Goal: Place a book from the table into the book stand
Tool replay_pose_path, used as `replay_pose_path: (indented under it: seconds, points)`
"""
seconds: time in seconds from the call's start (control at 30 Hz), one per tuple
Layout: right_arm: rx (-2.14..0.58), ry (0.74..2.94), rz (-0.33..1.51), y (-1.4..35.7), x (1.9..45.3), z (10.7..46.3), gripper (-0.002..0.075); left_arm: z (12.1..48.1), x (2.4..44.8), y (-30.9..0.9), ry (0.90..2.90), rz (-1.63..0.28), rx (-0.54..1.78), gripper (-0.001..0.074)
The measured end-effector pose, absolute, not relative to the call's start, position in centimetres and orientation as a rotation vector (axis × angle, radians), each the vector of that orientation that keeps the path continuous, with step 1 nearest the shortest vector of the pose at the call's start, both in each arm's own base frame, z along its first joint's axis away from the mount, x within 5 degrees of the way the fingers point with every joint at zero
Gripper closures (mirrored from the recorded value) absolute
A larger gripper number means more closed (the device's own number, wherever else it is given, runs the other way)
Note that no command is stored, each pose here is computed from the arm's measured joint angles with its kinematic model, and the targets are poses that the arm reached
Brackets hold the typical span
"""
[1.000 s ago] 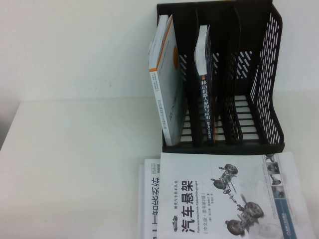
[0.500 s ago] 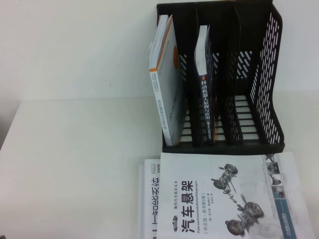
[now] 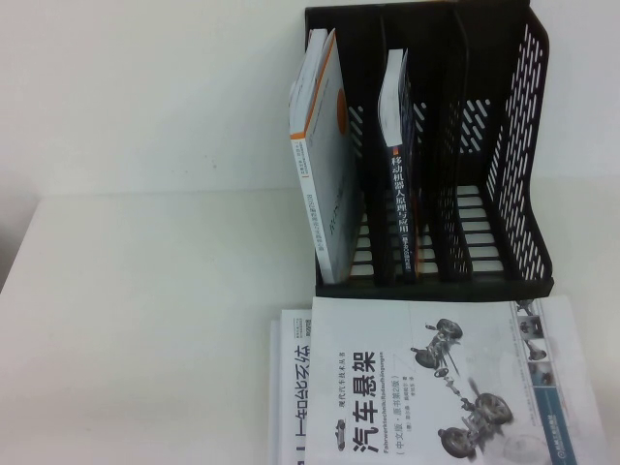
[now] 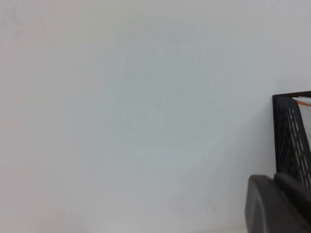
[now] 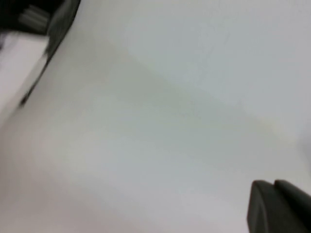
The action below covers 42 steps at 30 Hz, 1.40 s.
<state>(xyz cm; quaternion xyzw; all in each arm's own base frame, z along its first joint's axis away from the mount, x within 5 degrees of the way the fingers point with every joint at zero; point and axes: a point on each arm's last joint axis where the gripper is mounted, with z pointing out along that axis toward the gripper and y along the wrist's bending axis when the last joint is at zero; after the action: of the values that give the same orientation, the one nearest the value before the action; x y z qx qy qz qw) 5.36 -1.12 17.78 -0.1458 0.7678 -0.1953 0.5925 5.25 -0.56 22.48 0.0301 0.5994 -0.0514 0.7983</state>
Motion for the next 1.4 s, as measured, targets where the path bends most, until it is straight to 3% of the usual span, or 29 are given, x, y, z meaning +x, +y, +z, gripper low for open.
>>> replay_pose_path:
  seconds: [0.4, 0.7, 0.83, 1.0, 1.17, 1.3, 1.4]
  points:
    - [-0.462, 1.136, -0.423, 1.3, 5.0, 23.0, 0.0729, 23.6, 4.8, -0.4, 1.152, -0.109, 0.051, 0.0738]
    - [-0.476, 1.017, -0.396, 1.8, 4.6, 23.8, 0.0729, 23.8, 4.8, -0.4, 1.139, -0.276, -0.057, 0.0738]
    - [-0.401, 0.955, -0.223, 2.2, 4.1, 24.5, 0.0729, 23.9, 4.7, -0.4, 1.118, -0.335, -0.094, 0.0738]
    - [-0.217, 0.822, 0.176, 2.4, 3.0, 25.8, 0.0729, 23.9, 4.7, -0.6, 1.118, -0.378, -0.096, 0.0738]
    - [-0.043, 0.88, 0.311, 1.5, 3.4, 25.6, 0.0729, 25.5, 4.4, -0.7, 1.174, -0.374, -0.075, 0.0738]
    - [0.227, 1.154, 0.457, 0.6, 4.6, 24.9, 0.0729, 28.3, 3.6, -0.5, 1.219, -0.468, -0.166, 0.0738]
    - [0.373, 1.343, 0.427, -0.1, 4.7, 24.9, 0.0729, 29.6, 3.3, -0.4, 1.216, -0.499, -0.191, 0.0738]
